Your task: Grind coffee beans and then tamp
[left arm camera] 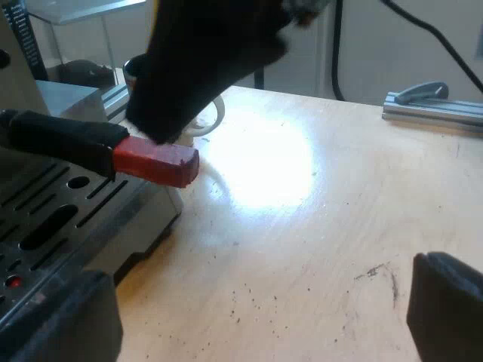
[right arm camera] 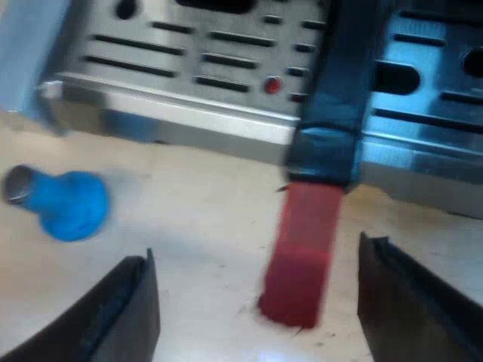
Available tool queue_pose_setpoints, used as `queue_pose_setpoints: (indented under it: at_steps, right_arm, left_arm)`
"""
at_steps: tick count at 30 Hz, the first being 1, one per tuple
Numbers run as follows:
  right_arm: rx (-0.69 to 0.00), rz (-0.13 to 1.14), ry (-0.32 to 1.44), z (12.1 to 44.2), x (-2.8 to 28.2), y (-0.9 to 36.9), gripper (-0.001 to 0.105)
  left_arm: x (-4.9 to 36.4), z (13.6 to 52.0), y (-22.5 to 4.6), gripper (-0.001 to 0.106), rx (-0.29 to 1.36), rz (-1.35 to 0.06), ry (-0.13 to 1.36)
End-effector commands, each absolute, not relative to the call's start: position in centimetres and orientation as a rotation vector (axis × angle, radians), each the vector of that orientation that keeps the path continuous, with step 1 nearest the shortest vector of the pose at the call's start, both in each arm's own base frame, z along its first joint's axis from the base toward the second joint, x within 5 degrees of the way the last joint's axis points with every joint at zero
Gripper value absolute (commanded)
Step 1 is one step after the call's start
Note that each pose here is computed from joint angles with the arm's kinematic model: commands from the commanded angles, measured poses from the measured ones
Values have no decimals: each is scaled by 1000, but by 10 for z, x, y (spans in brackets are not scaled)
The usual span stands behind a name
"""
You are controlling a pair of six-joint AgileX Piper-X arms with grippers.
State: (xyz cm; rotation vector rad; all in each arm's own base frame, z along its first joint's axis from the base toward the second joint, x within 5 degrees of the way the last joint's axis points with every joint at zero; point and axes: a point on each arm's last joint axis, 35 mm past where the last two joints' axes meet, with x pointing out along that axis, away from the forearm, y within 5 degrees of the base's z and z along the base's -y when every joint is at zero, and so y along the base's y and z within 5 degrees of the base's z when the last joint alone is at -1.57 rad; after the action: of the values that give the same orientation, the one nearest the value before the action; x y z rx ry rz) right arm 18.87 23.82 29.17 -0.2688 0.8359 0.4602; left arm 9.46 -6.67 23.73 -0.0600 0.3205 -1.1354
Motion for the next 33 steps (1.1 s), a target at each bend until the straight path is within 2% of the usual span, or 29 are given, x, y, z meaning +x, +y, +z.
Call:
queue_pose_setpoints:
  at_steps: [1,6,10,17,26,33]
  right_arm:
    - [-264,449,856,288,201,235,60]
    - [-286,447,875,278,210,235,60]
    - [-262,483,873,272,215,243,60]
    - [-289,471,914,249,223,252,60]
    - [-256,465,885,227,220,248,60]
    - [-258,446,846,227,222,248,59]
  left_arm:
    - [94,240,-68,79,-73,-1159,310]
    - [94,241,-68,79,-73,-1160,305]
    - [94,241,-68,79,-73,-1160,305]
    - [94,241,-68,79,-73,-1160,305]
    - [94,241,-68,79,-73,-1160,305]
    - [94,241,-68,79,-73,-1160,305]
